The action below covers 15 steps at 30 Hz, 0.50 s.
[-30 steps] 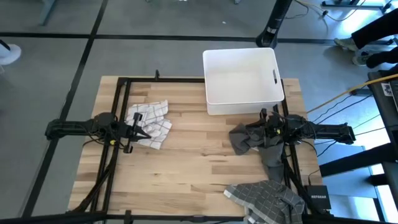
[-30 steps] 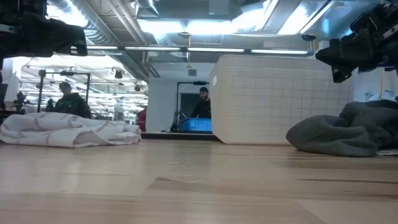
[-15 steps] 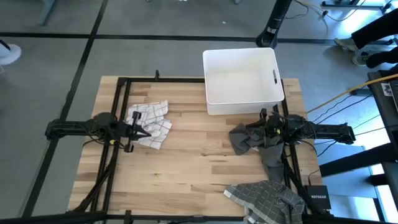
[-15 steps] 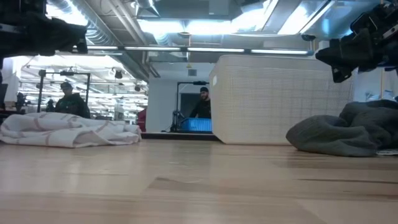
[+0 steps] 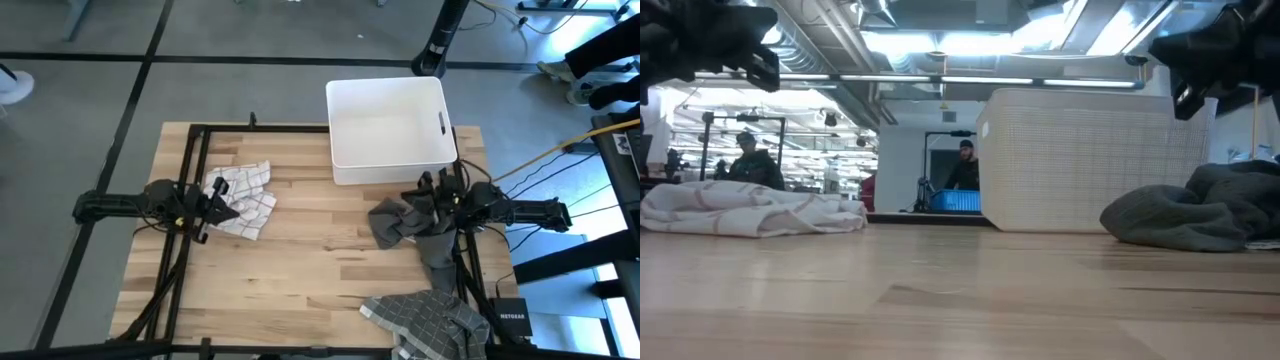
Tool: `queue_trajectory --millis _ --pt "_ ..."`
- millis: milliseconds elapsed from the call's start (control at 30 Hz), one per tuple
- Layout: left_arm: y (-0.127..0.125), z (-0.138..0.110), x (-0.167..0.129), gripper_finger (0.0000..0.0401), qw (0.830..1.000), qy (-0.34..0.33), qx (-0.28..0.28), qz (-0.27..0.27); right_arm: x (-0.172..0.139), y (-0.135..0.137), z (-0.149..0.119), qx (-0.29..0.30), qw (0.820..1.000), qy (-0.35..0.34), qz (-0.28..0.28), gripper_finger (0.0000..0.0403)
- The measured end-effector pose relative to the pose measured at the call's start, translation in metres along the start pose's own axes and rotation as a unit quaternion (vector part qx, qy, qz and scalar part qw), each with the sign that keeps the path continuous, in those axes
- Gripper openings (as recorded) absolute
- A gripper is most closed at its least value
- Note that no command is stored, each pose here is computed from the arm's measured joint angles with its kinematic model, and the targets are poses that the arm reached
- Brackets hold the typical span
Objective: Fold towel
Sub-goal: Fold the gray towel
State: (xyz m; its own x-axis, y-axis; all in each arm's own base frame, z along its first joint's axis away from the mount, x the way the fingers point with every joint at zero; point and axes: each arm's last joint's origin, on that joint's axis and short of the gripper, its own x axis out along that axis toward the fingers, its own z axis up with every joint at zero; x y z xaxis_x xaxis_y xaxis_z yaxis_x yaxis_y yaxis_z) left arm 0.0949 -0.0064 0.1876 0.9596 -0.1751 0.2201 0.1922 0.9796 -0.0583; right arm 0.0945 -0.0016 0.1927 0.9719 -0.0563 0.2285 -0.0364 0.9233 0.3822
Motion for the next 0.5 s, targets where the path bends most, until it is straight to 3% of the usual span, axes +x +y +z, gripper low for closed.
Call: queue_trajectory --millis 167,300,500 --pt "0.005 0.011 0.000 0.0000 0.995 -0.055 0.047 0.076 0.002 0.002 0.008 -0.032 0.998 -0.045 -0.002 0.0042" --pt "0.011 0.009 0.003 0.0000 0.987 -0.039 0.092 0.124 0.009 0.007 0.018 -0.086 0.995 -0.044 -0.002 0.0042" --pt "0.022 0.003 0.011 0.0000 0.977 0.011 0.122 0.175 0.033 0.025 0.059 -0.166 0.986 0.006 -0.021 0.0042"
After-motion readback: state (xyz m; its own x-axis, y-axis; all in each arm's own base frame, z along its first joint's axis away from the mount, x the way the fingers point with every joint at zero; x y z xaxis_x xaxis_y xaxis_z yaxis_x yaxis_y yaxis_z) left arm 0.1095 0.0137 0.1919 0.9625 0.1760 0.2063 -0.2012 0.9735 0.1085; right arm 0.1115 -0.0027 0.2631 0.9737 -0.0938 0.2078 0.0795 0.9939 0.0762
